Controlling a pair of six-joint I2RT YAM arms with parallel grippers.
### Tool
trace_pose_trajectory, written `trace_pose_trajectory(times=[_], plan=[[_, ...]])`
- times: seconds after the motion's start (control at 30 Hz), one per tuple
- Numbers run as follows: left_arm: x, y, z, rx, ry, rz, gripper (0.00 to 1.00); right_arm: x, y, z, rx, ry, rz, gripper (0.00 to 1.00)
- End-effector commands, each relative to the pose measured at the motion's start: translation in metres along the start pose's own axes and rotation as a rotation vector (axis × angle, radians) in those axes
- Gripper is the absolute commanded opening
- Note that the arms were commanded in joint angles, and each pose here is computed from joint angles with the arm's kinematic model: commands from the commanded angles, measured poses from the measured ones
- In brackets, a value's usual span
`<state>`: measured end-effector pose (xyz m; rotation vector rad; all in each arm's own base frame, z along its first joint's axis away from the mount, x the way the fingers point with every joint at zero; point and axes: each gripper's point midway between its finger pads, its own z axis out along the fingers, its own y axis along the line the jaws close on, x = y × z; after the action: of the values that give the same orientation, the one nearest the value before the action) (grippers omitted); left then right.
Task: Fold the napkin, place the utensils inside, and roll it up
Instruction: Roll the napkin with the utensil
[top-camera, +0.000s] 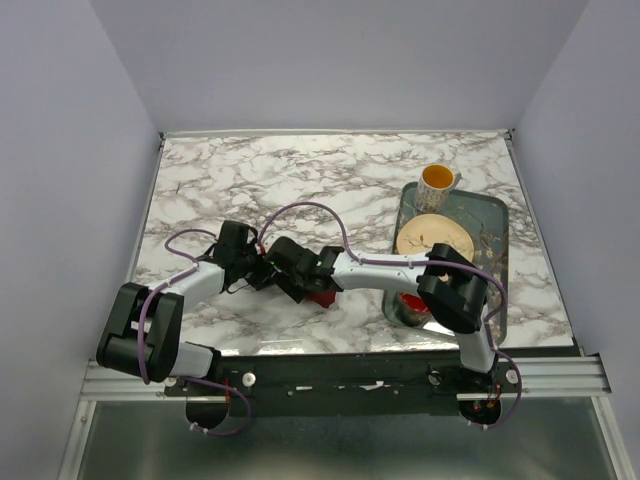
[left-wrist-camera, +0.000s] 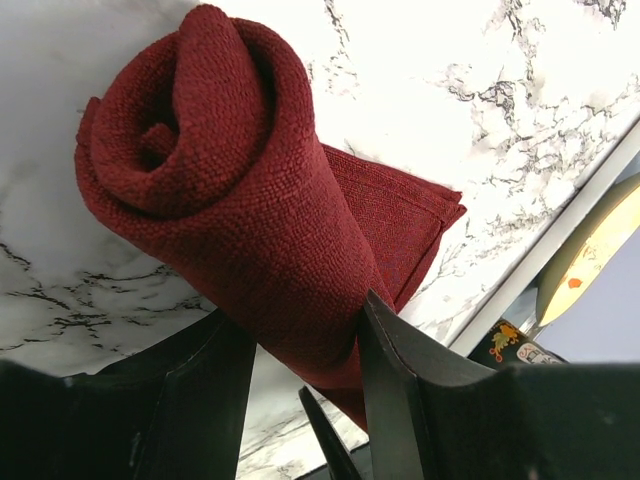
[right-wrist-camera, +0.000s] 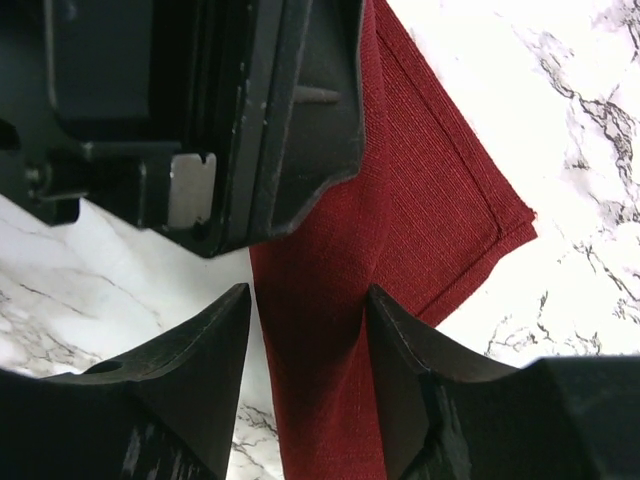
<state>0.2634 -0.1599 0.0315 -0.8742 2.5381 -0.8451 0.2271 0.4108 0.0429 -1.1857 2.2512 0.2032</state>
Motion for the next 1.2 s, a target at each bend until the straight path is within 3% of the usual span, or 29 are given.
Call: trace_pose_trajectory(times=[0.0,0.1,0.2,0.27,0.33,0.57,0.9,1.17], plan=[[0.012,0.017,0.002,-0.051,0.056,-0.03,0.52,0.013,0.002,0.017,0.025,0.027,-0.022,0.59],[0.013,0.018,0.001,-0.052,0.057,-0.027,0.56,0.015,0.0,0.023,0.039,0.033,-0.023,0.57],[0.01,0.016,-0.004,-0.045,0.042,-0.005,0.6,0.013,-0.003,0.027,0.02,0.036,-0.005,0.46],[0.002,0.015,-0.009,-0.057,0.004,0.017,0.64,0.012,-0.001,0.027,-0.009,0.035,0.01,0.3],[-0.007,0.01,-0.019,-0.047,-0.036,0.057,0.67,0.009,-0.006,0.027,-0.022,0.032,0.036,0.24],[-0.025,0.013,-0.042,-0.057,-0.095,0.079,0.68,0.009,-0.002,0.021,-0.244,0.057,0.17,0.22],[-0.022,0.005,-0.055,-0.012,-0.099,0.075,0.68,0.015,0.015,0.02,-0.755,0.126,0.372,0.27],[-0.012,-0.013,-0.037,0.035,-0.061,0.06,0.68,0.02,0.025,0.023,-0.905,0.141,0.392,0.32]])
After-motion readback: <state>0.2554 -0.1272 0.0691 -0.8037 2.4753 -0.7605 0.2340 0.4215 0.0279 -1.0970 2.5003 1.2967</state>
